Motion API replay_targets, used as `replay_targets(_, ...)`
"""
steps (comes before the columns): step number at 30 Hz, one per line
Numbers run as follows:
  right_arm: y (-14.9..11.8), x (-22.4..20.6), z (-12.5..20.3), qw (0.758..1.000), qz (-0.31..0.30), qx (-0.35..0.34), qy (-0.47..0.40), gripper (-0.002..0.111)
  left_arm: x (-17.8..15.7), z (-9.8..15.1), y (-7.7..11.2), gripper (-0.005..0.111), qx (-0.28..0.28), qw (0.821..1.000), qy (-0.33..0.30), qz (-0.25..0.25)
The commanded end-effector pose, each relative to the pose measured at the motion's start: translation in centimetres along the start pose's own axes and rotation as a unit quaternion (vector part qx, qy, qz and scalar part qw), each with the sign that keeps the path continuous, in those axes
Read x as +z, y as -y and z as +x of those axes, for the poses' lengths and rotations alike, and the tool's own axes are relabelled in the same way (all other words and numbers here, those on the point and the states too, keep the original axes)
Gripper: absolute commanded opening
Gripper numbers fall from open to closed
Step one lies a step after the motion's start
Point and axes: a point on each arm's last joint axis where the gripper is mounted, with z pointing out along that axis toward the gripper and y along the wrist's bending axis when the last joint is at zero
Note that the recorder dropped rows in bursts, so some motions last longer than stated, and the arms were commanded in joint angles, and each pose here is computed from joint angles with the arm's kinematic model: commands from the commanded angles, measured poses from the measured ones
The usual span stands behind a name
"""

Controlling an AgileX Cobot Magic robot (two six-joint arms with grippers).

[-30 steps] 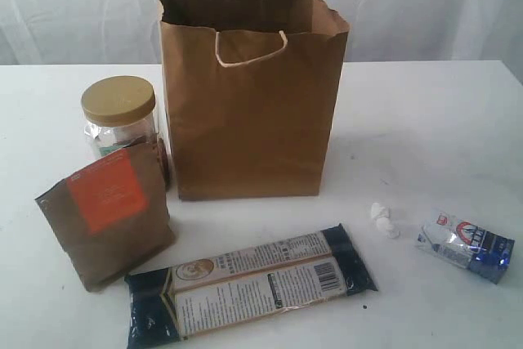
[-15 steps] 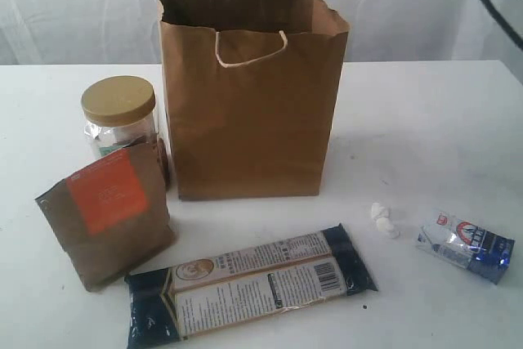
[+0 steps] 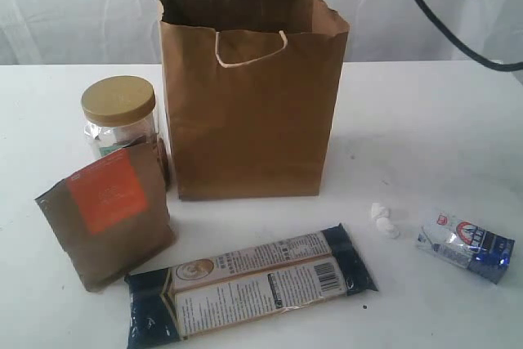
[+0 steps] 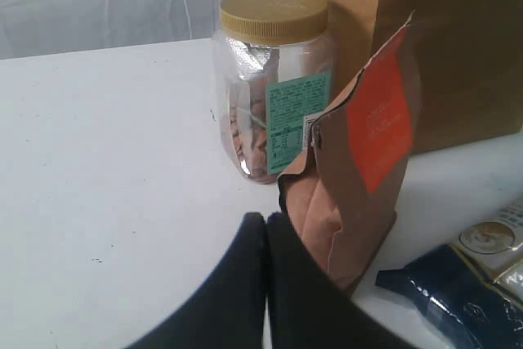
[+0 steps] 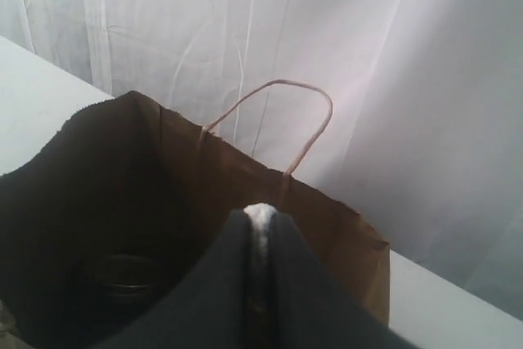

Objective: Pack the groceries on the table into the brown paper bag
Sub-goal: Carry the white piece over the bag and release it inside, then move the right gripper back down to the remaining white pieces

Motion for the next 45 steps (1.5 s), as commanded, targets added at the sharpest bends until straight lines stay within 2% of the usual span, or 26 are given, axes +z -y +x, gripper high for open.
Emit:
replay_targets(1, -0.2, 0.0, -0.1, 1.0, -0.004, 0.009, -0.005, 0.015, 0.0, 0.1, 0.0, 0.0, -0.003, 1.0, 0.002, 0.001)
replay_targets(6, -0.2, 0.0, 0.0, 1.0, -0.005, 0.01, -0.011, 0.052, 0.0, 0.1, 0.0, 0.0, -0.003, 1.0, 0.002, 0.001)
replay_targets(8, -0.2, -0.2, -0.1, 1.0, -0.005, 0.01, -0.012, 0.058, 0.0, 0.1, 0.0, 0.0, -0.003, 1.0, 0.002, 0.001)
replay_targets(16, 0.0, -2.4, -1.5, 1.0, -0.002, 0.006, 0.013, 0.059, 0.0, 0.1, 0.0, 0.0, -0.003, 1.0, 0.002, 0.001)
replay_targets(20, 1.2, -4.7, -1.2, 1.0, 0.017, 0.01, 0.017, 0.059, 0.0, 0.1, 0.0, 0.0, -0.003, 1.0, 0.002, 0.001)
replay_targets(28, 4.4, -11.9, -0.1, 0.996, 0.085, 0.017, 0.014, 0.059, 0.0, 0.1, 0.0, 0.0, -0.003, 1.0, 0.002, 0.001)
replay_targets(35, 5.2, -19.3, 0.5, 0.988, 0.149, 0.001, 0.031, 0.059, 0.0, 0.1, 0.0, 0.0, -0.003, 1.0, 0.002, 0.001)
replay_targets(40, 4.7, -23.0, 1.9, 0.984, 0.176, 0.007, 0.021, 0.058, 0.0, 0.1, 0.0, 0.0, -0.003, 1.0, 0.002, 0.001)
replay_targets(45, 4.2, -23.0, 5.0, 0.984, 0.17, 0.021, -0.046, 0.058, 0.0, 0.1, 0.0, 0.0, -0.003, 1.0, 0.002, 0.001)
